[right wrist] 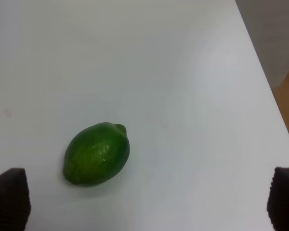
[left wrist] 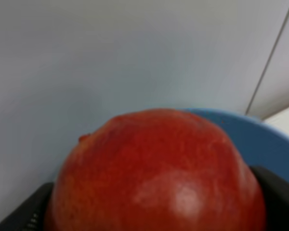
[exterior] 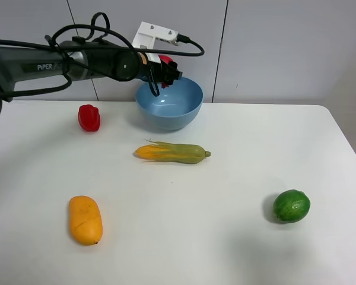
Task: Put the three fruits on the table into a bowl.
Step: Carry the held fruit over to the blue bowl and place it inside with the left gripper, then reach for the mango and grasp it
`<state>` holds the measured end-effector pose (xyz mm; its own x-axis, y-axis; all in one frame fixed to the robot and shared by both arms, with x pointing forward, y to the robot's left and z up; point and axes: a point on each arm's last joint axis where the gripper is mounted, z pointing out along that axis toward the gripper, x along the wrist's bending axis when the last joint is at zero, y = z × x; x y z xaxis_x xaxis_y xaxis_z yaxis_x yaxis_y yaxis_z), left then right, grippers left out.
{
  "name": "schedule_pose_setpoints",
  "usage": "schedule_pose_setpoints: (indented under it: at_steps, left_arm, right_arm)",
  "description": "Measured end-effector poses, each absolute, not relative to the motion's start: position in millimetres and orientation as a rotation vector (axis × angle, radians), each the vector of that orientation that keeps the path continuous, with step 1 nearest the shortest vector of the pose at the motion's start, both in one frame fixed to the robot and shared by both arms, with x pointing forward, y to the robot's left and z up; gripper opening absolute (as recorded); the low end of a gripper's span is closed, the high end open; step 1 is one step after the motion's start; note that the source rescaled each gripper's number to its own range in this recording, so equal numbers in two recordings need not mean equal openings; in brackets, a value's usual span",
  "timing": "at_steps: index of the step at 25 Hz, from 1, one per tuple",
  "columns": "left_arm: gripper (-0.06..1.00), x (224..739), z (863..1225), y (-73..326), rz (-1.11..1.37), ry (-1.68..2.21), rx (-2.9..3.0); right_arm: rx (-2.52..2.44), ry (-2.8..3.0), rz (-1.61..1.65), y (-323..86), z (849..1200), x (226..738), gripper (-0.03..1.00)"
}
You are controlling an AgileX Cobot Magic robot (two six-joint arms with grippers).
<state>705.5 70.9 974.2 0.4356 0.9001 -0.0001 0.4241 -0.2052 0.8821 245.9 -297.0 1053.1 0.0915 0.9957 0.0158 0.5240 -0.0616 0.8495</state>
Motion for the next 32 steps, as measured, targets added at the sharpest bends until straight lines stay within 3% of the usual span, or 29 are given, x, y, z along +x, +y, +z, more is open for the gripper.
schedule_pose_setpoints:
  at_steps: [6, 7, 9, 10, 12, 15, 23, 27, 32]
  left_arm:
    - [0.25, 705.3, 959.0, 71.5, 0.644, 1.187, 1.857]
    - [0.32, 705.3, 959.1, 71.4, 0.641, 1.190, 1.853]
    - [0.72, 706.0, 960.7, 70.9, 0.642, 1.186, 1.835]
    - [0.83, 706.4, 961.7, 70.6, 0.641, 1.188, 1.826]
    - [0.94, 706.4, 961.6, 70.6, 0.625, 1.212, 1.805]
    - [0.98, 703.0, 971.4, 72.8, 0.568, 1.303, 1.753]
    - [0.98, 650.5, 1059.6, 102.5, 0.431, 1.630, 1.798]
    - [0.98, 613.2, 1054.1, 123.7, 0.342, 1.791, 1.920]
    - [0.98, 557.8, 1022.6, 139.9, 0.134, 1.907, 1.877]
  right_arm:
    - [1.675, 1.515, 0.860, -297.0, 1053.1, 245.9, 0.99]
    - [1.675, 1.515, 0.860, -297.0, 1053.1, 245.9, 0.99]
    - [1.675, 1.515, 0.860, -297.0, 1053.1, 245.9, 0.99]
    - [1.675, 1.515, 0.860, -297.0, 1053.1, 245.9, 0.99]
    - [1.675, 1.515, 0.860, -297.0, 1053.1, 245.9, 0.99]
    - [1.675, 1.515, 0.860, -297.0, 1053.1, 245.9, 0.99]
    - [1.675, 1.515, 0.860, -297.0, 1053.1, 245.9, 0.99]
    - [1.675, 1.515, 0.860, -297.0, 1053.1, 245.9, 0.99]
    - [1.675, 1.515, 0.860, -297.0, 1053.1, 245.9, 0.99]
